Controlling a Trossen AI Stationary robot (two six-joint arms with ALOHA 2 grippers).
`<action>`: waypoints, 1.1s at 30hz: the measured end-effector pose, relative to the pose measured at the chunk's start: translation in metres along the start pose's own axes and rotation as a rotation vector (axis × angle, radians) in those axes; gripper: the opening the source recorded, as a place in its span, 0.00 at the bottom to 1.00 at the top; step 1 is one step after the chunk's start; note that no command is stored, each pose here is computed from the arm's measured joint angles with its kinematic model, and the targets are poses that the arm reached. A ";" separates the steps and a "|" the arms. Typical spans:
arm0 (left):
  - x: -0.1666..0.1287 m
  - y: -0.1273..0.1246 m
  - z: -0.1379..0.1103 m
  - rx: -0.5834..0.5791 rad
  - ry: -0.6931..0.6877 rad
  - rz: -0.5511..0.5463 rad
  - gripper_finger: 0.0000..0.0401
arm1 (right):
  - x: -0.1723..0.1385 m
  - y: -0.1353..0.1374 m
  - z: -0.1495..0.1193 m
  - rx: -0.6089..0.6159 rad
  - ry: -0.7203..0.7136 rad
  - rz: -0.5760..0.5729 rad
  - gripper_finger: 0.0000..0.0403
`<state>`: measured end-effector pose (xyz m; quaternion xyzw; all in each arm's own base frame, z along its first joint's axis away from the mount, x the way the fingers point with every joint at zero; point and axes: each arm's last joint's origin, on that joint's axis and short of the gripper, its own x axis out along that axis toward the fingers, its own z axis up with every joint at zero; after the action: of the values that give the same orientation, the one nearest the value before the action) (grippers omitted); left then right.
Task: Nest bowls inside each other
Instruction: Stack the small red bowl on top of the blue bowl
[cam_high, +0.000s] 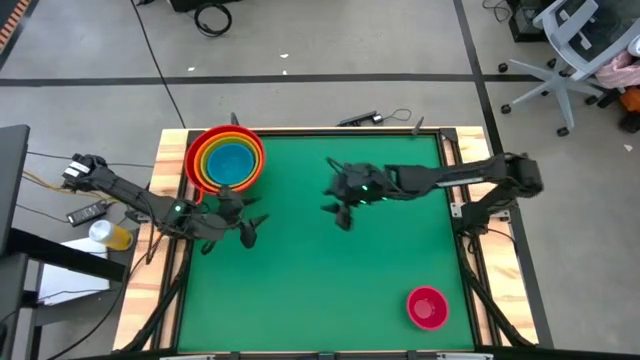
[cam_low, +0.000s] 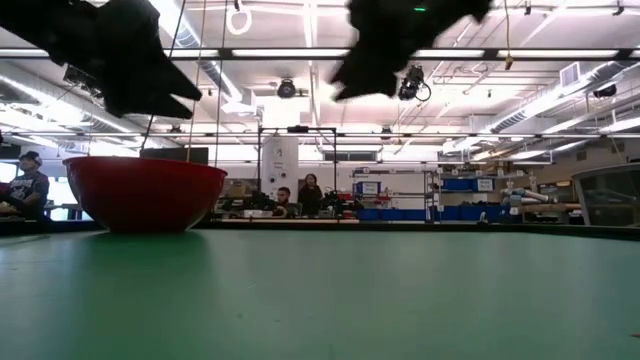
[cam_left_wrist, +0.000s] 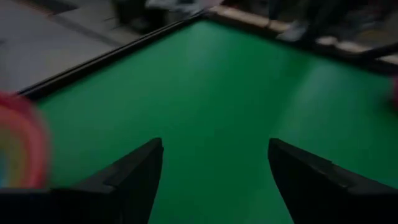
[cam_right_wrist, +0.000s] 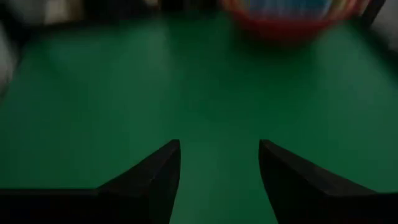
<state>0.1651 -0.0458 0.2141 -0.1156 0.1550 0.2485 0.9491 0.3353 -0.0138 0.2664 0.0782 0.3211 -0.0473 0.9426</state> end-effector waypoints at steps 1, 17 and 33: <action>0.003 -0.002 -0.002 0.006 -0.019 -0.035 0.73 | -0.006 0.002 -0.010 -0.005 0.070 0.001 0.54; 0.048 -0.025 0.027 0.154 -0.196 -0.300 0.73 | -0.093 0.069 -0.094 0.306 0.812 -0.168 0.54; 0.080 -0.045 0.038 0.252 -0.150 -0.354 0.73 | -0.133 0.157 -0.151 0.438 0.897 -0.230 0.54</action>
<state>0.2635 -0.0374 0.2277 -0.0025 0.0911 0.0647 0.9937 0.1614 0.1729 0.2481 0.2504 0.6831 -0.1787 0.6624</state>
